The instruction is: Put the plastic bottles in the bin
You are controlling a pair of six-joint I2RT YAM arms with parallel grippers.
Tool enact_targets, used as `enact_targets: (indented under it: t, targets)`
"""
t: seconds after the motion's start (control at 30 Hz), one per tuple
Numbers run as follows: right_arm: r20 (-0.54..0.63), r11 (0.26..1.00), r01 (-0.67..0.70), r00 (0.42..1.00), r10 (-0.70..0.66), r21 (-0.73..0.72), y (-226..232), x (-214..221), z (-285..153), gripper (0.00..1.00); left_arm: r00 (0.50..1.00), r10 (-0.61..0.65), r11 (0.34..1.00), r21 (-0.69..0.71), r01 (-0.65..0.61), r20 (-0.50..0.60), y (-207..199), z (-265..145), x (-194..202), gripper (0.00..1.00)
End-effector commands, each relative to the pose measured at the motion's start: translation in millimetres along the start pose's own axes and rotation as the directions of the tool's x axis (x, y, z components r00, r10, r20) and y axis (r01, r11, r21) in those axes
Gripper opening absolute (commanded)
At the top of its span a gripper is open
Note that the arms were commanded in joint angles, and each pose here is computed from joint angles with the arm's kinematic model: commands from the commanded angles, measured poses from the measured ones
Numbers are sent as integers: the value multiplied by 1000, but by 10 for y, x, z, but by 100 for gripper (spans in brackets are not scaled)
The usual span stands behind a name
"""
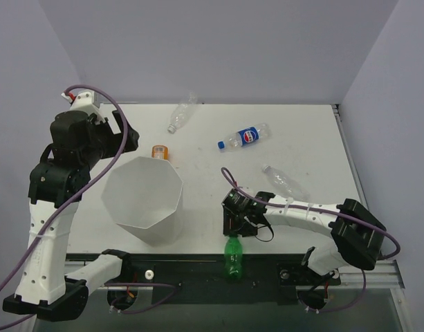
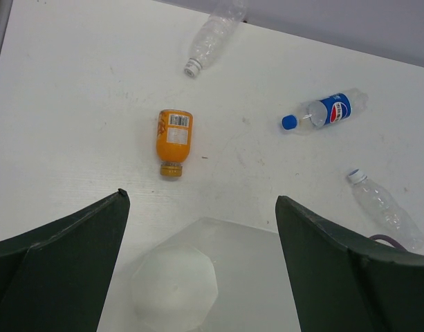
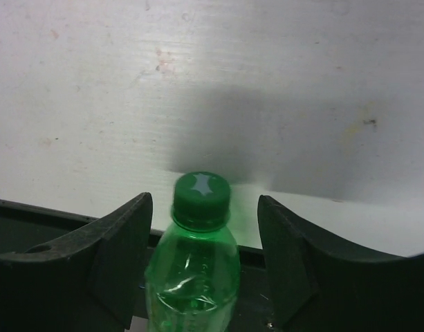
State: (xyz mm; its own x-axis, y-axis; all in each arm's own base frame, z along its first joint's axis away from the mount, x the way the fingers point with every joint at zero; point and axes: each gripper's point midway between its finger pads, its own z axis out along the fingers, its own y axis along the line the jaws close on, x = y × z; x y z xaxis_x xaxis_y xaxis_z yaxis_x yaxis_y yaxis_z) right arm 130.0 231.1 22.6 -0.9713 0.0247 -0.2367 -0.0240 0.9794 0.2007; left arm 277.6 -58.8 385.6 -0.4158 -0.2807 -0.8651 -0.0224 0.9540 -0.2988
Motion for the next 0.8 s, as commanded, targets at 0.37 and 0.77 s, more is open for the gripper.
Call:
enact_targets:
  t: [0.37, 0.77]
  targets:
    - [-14, 997, 75, 997, -75, 18, 141, -3, -58, 19, 999, 22, 1000, -7, -22, 34, 44, -118, -23, 98]
    - [152, 996, 92, 984, -89, -14, 231, -624, -693, 0, 998, 45, 999, -24, -44, 44, 78, -198, -70, 98]
